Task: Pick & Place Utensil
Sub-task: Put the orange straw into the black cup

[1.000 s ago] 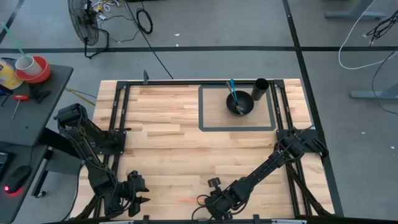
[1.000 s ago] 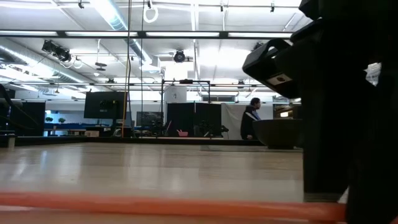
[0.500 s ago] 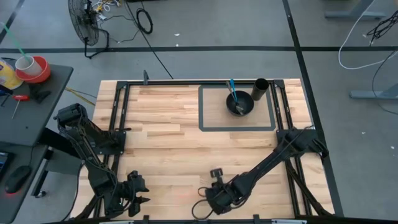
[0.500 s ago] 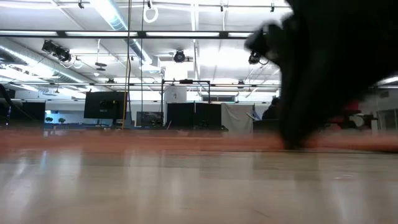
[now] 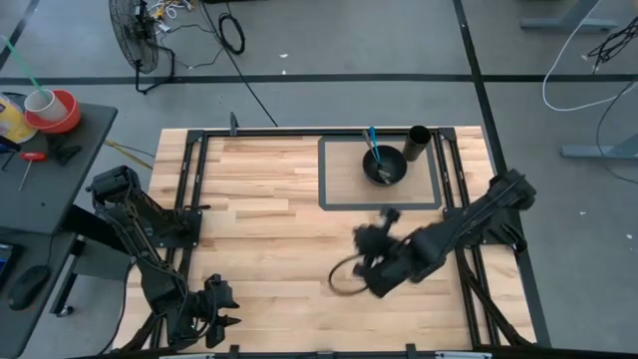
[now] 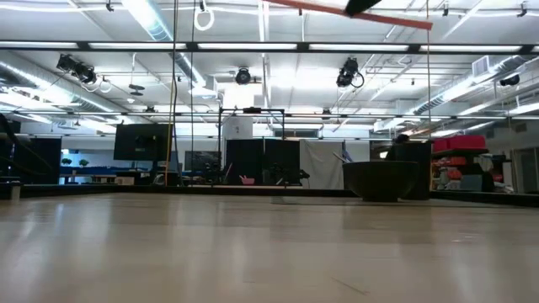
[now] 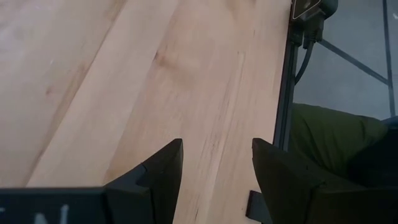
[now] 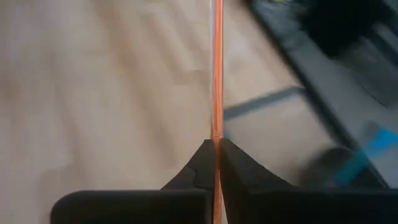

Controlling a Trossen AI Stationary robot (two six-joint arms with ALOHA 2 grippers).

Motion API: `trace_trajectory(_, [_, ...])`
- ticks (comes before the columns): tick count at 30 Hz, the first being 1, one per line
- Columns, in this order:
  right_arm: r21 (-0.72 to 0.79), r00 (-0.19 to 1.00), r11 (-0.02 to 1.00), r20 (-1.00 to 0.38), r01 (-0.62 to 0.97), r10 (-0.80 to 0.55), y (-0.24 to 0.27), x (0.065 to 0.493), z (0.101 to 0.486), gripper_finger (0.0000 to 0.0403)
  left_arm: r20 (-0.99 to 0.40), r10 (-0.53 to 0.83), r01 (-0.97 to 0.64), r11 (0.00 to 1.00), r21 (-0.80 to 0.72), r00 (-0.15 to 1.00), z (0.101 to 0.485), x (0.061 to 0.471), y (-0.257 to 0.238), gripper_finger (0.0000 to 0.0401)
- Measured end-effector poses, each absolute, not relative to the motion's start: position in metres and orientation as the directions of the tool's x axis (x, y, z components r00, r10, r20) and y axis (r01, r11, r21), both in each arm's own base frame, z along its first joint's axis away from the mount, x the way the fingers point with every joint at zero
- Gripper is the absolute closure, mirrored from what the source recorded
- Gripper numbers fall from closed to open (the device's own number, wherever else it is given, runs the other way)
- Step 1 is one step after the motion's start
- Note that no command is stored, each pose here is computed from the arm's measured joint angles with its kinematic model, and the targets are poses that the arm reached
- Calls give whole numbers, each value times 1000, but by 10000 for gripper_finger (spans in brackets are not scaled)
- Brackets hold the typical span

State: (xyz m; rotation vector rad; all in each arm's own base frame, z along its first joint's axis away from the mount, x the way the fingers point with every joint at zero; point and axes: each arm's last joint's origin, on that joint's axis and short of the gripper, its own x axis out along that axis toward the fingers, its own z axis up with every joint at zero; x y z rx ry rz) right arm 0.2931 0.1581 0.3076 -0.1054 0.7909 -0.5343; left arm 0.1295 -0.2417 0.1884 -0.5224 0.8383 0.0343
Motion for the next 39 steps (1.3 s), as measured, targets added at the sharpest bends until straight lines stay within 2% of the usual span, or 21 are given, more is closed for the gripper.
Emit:
trace_trajectory(4, [-242, 526, 736, -562, 633, -638, 130, 266, 329, 391, -714, -176, -230, 872, -432, 677, 189, 130, -242, 204])
trace_trajectory(7, [-220, 516, 666, -478, 713, -711, 113, 251, 337, 391, -714, -176, -230, 872, -433, 677, 189, 130, -242, 204])
trace_trajectory(11, [-163, 470, 601, -478, 782, -742, 86, 234, 333, 391, -712, -180, -229, 869, -438, 679, 189, 130, -242, 204])
trace_trajectory(14, [-112, 441, 517, -389, 849, -808, 69, 222, 325, 391, -709, -183, -228, 867, -443, 681, 189, 130, -243, 204])
trace_trajectory(18, [-120, 386, 425, -252, 897, -887, 48, 209, 307, 391, -707, -187, -227, 865, -447, 682, 189, 130, -243, 204])
trace_trajectory(21, [-143, 320, 346, -179, 927, -930, 31, 203, 287, 392, -706, -187, -227, 865, -448, 683, 189, 130, -243, 204])
trace_trajectory(28, [-34, 84, 89, -130, 995, -988, -22, 192, 242, 392, -706, -188, -227, 864, -449, 683, 190, 130, -243, 204])
trace_trajectory(34, [24, -132, -133, -36, 991, -991, -57, 182, 229, 392, -705, -188, -226, 864, -450, 683, 190, 130, -243, 204])
trace_trajectory(39, [43, -225, -228, -74, 973, -972, -83, 182, 229, 392, -705, -189, -226, 864, -450, 683, 190, 130, -243, 204])
